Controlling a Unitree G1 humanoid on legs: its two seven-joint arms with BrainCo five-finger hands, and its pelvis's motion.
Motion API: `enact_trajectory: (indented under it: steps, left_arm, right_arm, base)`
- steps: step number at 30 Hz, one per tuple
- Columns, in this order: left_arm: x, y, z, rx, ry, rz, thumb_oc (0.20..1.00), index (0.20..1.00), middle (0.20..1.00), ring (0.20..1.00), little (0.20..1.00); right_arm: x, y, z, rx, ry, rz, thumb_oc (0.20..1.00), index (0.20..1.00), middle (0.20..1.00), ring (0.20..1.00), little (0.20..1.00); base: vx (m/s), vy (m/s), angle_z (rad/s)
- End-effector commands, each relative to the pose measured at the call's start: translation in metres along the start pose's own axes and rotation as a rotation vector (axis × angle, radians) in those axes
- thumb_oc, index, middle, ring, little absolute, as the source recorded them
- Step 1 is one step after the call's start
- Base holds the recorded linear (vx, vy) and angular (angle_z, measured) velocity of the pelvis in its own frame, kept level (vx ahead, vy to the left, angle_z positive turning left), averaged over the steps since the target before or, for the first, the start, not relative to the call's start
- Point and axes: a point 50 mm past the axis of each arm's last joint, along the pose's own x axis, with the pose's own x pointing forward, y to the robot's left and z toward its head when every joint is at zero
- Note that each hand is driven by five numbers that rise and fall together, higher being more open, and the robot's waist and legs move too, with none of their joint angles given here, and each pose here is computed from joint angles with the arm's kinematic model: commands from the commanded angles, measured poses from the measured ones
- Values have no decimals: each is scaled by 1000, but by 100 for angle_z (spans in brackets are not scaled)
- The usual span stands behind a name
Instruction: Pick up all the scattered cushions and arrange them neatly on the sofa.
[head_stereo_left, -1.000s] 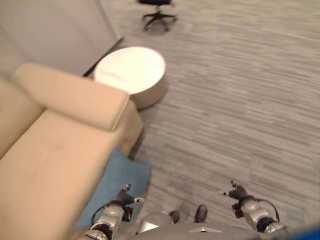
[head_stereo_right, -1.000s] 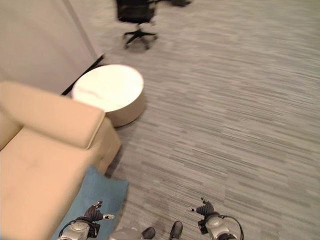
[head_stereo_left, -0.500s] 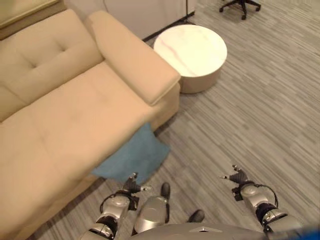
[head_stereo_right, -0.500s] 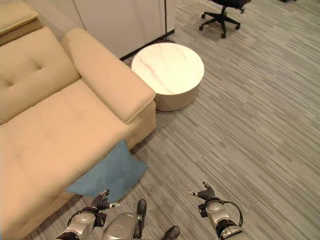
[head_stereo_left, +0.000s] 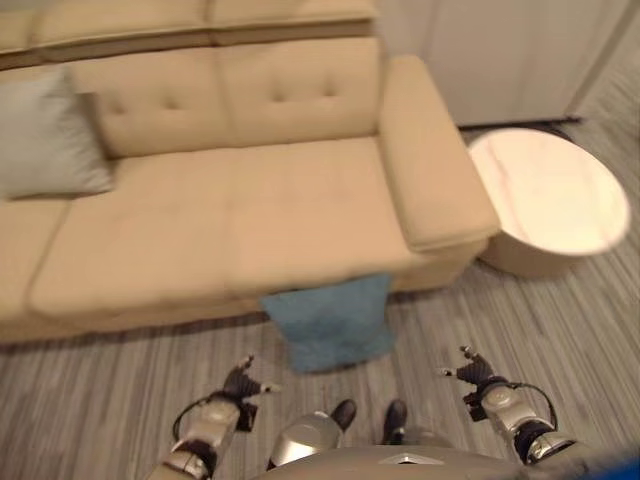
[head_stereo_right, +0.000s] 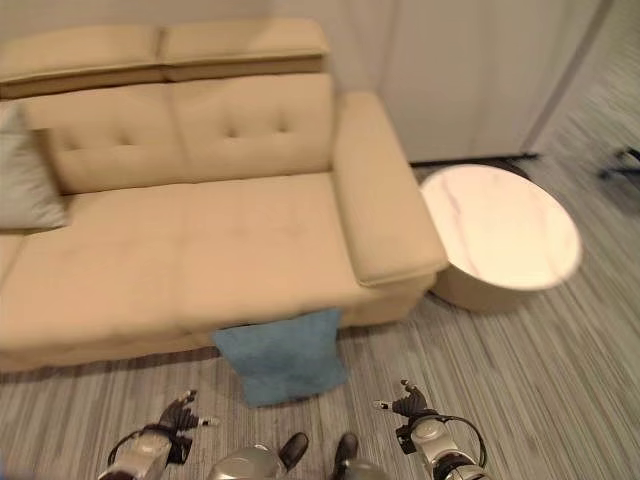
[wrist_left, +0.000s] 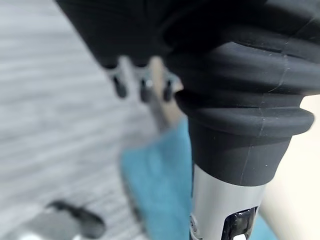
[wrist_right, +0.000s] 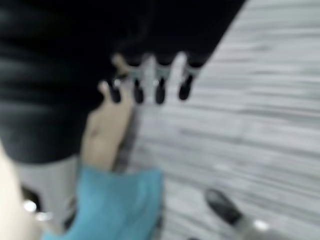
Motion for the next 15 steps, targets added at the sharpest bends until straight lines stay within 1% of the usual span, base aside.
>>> enact_trajectory:
  steps: [1, 3, 7, 10, 11, 15]
  left_arm:
    - [6, -15, 28, -24, -91, -41, 1000, 1000, 1000, 1000, 1000]
    - [5, -17, 23, -28, -79, -44, 1000, 1000, 1000, 1000, 1000]
    - [4, -17, 17, 9, -58, -61, 1000, 1000, 1000, 1000, 1000]
    - [3, -8, 7, 13, -24, -39, 1000, 1000, 1000, 1000, 1000]
    - [3, 5, 7, 9, -24, -10, 1000, 1000, 1000, 1000, 1000]
    - [3, 15, 10, 13, -32, 12, 1000, 1000, 1000, 1000, 1000]
  right_arm:
    - [1, -14, 3, 16, -21, -45, 1000, 1000, 1000, 1000, 1000]
    - [1, -17, 0, 18, -14, -52, 1000, 1000, 1000, 1000, 1000]
    - [-1, -12, -8, 37, 15, -36, 1000, 1000, 1000, 1000, 1000]
    - [-2, -2, -8, 27, 17, -9, 1000, 1000, 1000, 1000, 1000]
    - [-1, 6, -1, 2, -4, 20, 1000, 1000, 1000, 1000, 1000]
    - [0, 12, 12, 1, -44, 37, 1000, 1000, 1000, 1000, 1000]
  base:
    - [58, -54, 94]
    - [-15, -37, 78]
    - [15, 1, 156]
    - [132, 171, -14]
    - [91, 318, -2]
    - [51, 196, -24]
